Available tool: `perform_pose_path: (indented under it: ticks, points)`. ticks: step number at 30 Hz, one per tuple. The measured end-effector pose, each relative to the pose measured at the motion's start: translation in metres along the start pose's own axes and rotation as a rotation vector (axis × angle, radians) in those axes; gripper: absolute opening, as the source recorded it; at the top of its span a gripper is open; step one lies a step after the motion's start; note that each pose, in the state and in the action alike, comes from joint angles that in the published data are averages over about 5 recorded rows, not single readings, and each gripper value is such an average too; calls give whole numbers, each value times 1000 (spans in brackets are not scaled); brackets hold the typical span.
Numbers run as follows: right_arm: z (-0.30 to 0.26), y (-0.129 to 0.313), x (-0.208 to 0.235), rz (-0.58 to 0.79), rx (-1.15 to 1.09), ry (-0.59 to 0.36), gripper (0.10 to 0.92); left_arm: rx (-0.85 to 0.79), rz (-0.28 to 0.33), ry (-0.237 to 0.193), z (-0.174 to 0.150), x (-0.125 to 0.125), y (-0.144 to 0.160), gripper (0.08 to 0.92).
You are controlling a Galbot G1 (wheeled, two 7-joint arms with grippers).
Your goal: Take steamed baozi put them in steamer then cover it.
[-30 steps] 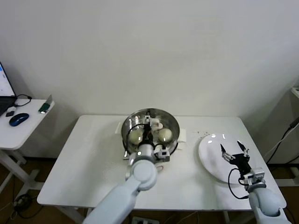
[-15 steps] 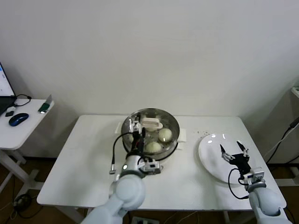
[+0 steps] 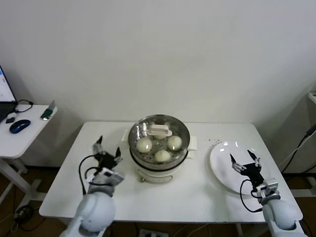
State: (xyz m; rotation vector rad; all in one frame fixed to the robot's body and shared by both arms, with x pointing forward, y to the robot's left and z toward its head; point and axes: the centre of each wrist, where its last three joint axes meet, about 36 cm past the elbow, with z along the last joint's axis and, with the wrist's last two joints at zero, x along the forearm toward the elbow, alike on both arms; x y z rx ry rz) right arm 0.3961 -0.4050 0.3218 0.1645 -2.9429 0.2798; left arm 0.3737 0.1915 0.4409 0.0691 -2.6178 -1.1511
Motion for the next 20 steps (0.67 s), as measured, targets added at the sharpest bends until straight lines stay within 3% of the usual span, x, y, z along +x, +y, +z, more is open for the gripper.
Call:
perform_pose_path:
  ticks: [4, 8, 14, 20]
  points:
    - [0, 1, 2, -11, 0, -13, 823, 189, 66, 11, 38, -6, 6, 823]
    - [0, 3, 4, -23, -2, -31, 823, 368, 93, -54, 77, -10, 6, 823]
    - [1, 5, 8, -33, -3, -46, 823, 548, 57, -162, 118, -12, 2, 823]
    - [3, 5, 11, -36, -5, -51, 823, 625, 14, -194, 142, -12, -2, 823]
